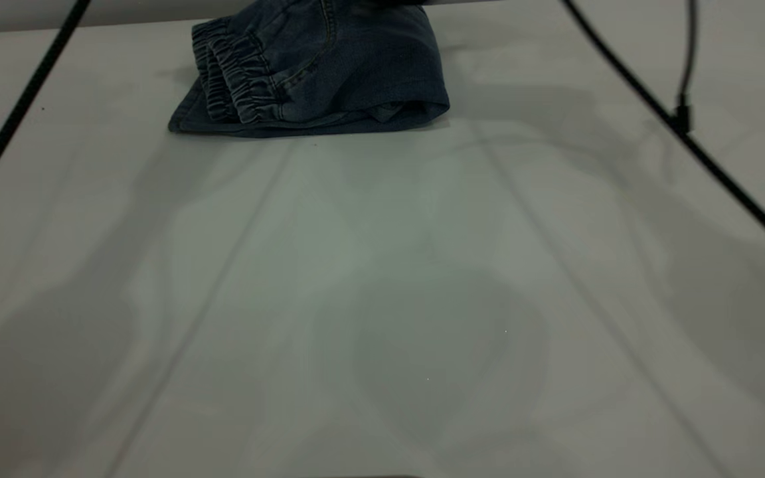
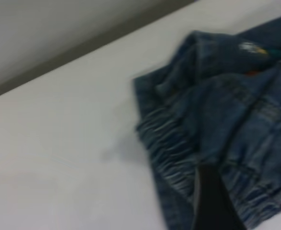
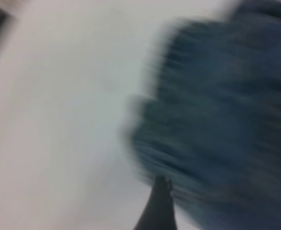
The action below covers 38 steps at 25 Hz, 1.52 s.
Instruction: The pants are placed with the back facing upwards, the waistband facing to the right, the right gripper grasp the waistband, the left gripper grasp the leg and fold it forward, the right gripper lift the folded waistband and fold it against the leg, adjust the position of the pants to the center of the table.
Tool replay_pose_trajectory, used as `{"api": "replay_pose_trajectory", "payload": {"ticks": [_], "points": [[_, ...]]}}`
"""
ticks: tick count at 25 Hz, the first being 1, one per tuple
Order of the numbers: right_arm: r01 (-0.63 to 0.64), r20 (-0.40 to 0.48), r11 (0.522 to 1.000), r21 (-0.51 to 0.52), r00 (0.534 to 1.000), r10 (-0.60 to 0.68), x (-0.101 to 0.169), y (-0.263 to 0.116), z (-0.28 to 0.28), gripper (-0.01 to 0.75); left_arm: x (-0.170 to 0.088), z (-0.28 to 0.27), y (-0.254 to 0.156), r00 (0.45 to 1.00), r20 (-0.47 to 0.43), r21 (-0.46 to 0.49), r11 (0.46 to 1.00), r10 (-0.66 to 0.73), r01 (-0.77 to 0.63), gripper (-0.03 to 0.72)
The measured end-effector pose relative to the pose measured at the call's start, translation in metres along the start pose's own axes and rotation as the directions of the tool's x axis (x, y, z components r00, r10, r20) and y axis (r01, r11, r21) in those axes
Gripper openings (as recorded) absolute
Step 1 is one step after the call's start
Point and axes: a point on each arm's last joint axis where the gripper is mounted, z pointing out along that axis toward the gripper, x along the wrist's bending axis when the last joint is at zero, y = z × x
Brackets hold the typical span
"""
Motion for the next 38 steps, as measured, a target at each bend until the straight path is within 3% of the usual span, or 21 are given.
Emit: {"api": "replay_pose_trajectory", "payload": {"ticks": [5, 8, 13, 18, 22, 27, 30, 38], "points": [[-0.039, 0.264, 0.995, 0.093, 0.965, 0.013, -0.057, 0.007, -0.06, 0.571, -0.021, 0.042, -0.013, 0.996, 0.077, 0.067, 0.997, 0.041, -0.046, 0.36], [-0.064, 0.329, 0.992, 0.108, 0.944, 0.025, -0.07, 0.01, -0.083, 0.571, -0.046, 0.073, -0.025, 0.987, 0.112, 0.12, 0.984, 0.12, -0.133, 0.36], [-0.06, 0.339, 0.99, 0.13, 0.941, 0.012, -0.064, 0.013, -0.096, 0.57, -0.077, 0.119, -0.05, 0.936, 0.116, 0.205, 0.914, 0.332, -0.35, 0.36], [-0.053, 0.33, 0.988, 0.148, 0.944, 0.001, -0.055, 0.016, -0.104, 0.57, -0.078, 0.147, -0.064, 0.916, 0.082, 0.234, 0.886, 0.393, -0.401, 0.36], [-0.053, 0.329, 0.986, 0.159, 0.944, -0.002, -0.052, 0.016, -0.107, 0.57, -0.081, 0.161, -0.072, 0.916, 0.086, 0.233, 0.886, 0.392, -0.401, 0.36], [-0.056, 0.326, 0.984, 0.169, 0.945, -0.002, -0.051, 0.015, -0.107, 0.57, -0.089, 0.166, -0.077, 0.936, 0.153, 0.233, 0.909, 0.317, -0.346, 0.36], [-0.054, 0.326, 0.984, 0.172, 0.945, -0.005, -0.051, 0.016, -0.108, 0.57, -0.102, 0.163, -0.078, 0.943, 0.203, 0.244, 0.919, 0.265, -0.311, 0.36], [0.001, 0.358, 0.991, 0.136, 0.932, -0.05, -0.04, 0.034, -0.129, 0.57, -0.153, 0.156, -0.079, 0.912, 0.257, 0.242, 0.893, 0.318, -0.38, 0.36]]}}
